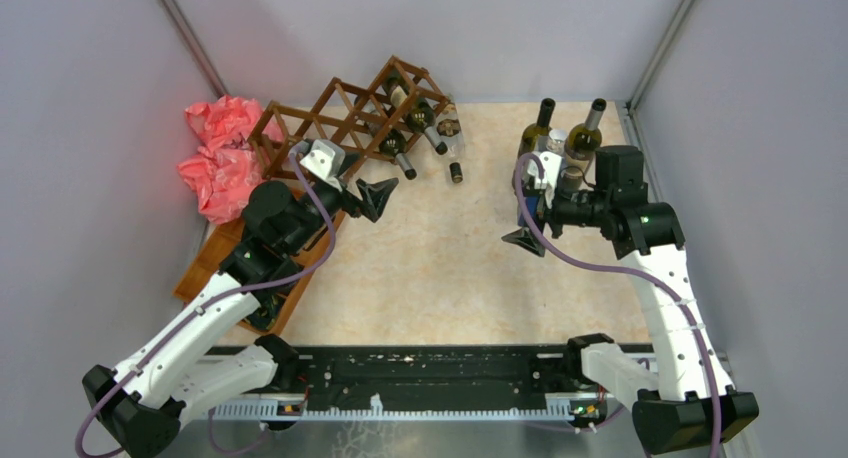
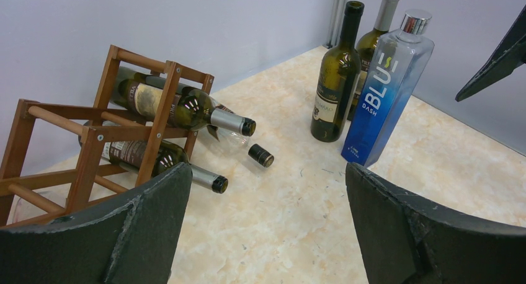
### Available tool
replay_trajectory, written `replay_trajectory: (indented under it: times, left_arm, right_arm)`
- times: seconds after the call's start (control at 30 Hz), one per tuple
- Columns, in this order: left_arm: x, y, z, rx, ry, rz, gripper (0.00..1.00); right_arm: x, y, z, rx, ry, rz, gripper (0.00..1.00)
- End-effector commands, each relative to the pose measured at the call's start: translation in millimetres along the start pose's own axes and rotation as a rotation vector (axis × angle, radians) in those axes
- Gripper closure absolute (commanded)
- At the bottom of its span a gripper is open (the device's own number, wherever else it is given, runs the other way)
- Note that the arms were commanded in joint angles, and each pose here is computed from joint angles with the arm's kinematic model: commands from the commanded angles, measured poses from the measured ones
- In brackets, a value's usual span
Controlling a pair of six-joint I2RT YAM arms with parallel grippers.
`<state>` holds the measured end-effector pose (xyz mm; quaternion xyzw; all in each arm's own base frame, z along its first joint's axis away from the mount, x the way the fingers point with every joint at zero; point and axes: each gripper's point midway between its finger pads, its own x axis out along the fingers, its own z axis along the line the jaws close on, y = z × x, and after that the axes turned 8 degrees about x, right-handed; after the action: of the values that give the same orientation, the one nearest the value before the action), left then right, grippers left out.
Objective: Put the wine bottle on the wine rack
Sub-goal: Adjust the wine bottle at the center of the board.
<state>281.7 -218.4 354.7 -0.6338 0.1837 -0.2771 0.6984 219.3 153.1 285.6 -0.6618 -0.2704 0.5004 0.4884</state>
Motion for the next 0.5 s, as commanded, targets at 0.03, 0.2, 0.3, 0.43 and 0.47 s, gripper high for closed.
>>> replay_trajectory:
  times: [0.03, 0.2, 0.3, 0.43, 0.47]
  left_arm:
    - [-1.4, -10.3, 0.2, 0.012, 0.007, -0.041, 0.01]
    - [-1.4, -10.6, 0.4, 0.013, 0.007, -0.042, 0.01]
    - [-1.5, -9.5, 0.5, 0.013, 0.006, -0.039, 0.01]
    - [-1.6, -10.5, 0.4, 0.014, 0.006, -0.042, 0.01]
    - [-1.6, -10.4, 0.2, 0.014, 0.007, -0.041, 0.01]
  right_arm:
    - [-8.3, -19.0, -2.6, -0.048, 0.027, -0.041, 0.06]
    - [-9.8, -21.5, -2.3, -0.053, 0.029, -0.042, 0.06]
    - [-10.4, -22.7, -2.7, -0.056, 0.03, -0.041, 0.06]
    - [-11.1, -24.0, -3.1, -0.059, 0.032, -0.041, 0.06]
    - [-11.1, -24.2, -3.1, -0.059, 0.033, -0.042, 0.06]
